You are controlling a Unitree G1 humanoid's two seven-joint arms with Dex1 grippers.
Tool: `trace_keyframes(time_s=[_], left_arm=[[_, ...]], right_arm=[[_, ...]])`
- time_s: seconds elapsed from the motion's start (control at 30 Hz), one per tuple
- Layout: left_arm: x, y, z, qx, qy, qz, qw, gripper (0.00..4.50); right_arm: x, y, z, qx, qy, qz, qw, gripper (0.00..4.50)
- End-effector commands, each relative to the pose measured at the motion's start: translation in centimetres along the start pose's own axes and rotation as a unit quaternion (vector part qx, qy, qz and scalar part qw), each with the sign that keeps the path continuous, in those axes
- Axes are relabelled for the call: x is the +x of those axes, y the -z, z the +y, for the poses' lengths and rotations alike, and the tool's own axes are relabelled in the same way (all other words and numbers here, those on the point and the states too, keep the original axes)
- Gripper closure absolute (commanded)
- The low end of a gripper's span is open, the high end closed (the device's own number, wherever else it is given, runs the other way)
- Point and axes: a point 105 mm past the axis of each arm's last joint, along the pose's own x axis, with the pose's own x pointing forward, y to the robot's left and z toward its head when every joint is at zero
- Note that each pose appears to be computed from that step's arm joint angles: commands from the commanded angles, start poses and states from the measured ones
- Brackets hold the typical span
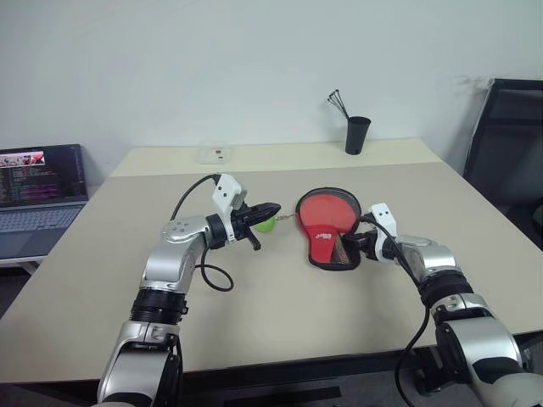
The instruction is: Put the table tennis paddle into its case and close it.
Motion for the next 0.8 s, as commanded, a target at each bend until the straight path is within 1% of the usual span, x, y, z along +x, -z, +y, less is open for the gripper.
trace_keyframes(time_s=[0.03, 0.07, 0.17, 0.3, 0.43, 0.53, 0.6, 0.7, 0.8], left_arm=[[-1.6, -0.5, -0.4, 0.005, 0.021, -0.006, 1.0, 4.5], [-2.2, -0.1, -0.7, 0.002, 0.034, 0.001, 0.999, 4.5], [-4.4, 1.1, -2.0, -0.02, 0.085, 0.035, 0.996, 4.5], [-7.1, 2.0, -3.5, -0.041, 0.14, 0.075, 0.986, 4.5], [-8.8, 2.7, -4.8, -0.049, 0.17, 0.106, 0.979, 4.5], [-9.6, 2.7, -5.8, -0.054, 0.187, 0.113, 0.974, 4.5], [-10.1, 2.9, -6.3, -0.056, 0.196, 0.124, 0.971, 4.5], [-10.9, 3.4, -6.7, -0.069, 0.2, 0.139, 0.967, 4.5], [-11.3, 3.6, -7.1, -0.073, 0.202, 0.144, 0.966, 4.5]], right_arm=[[0.9, 1.2, 1.3, 0.029, -0.022, 0.022, 0.999, 4.38], [0.9, 1.0, 1.6, 0.037, -0.029, 0.017, 0.999, 4.47], [0.8, -0.2, 2.8, 0.067, -0.061, 0.001, 0.996, 4.47], [0.3, -1.7, 4.7, 0.096, -0.107, -0.011, 0.99, 4.47], [-0.3, -2.5, 6.6, 0.124, -0.136, -0.013, 0.983, 4.47], [-1.0, -2.8, 7.9, 0.134, -0.154, -0.011, 0.979, 4.47], [-1.7, -2.4, 8.7, 0.131, -0.166, -0.003, 0.977, 4.47], [-2.6, -1.1, 9.7, 0.126, -0.169, 0.013, 0.977, 4.47], [-3.7, 0.8, 10.4, 0.138, -0.164, 0.03, 0.976, 4.47]])
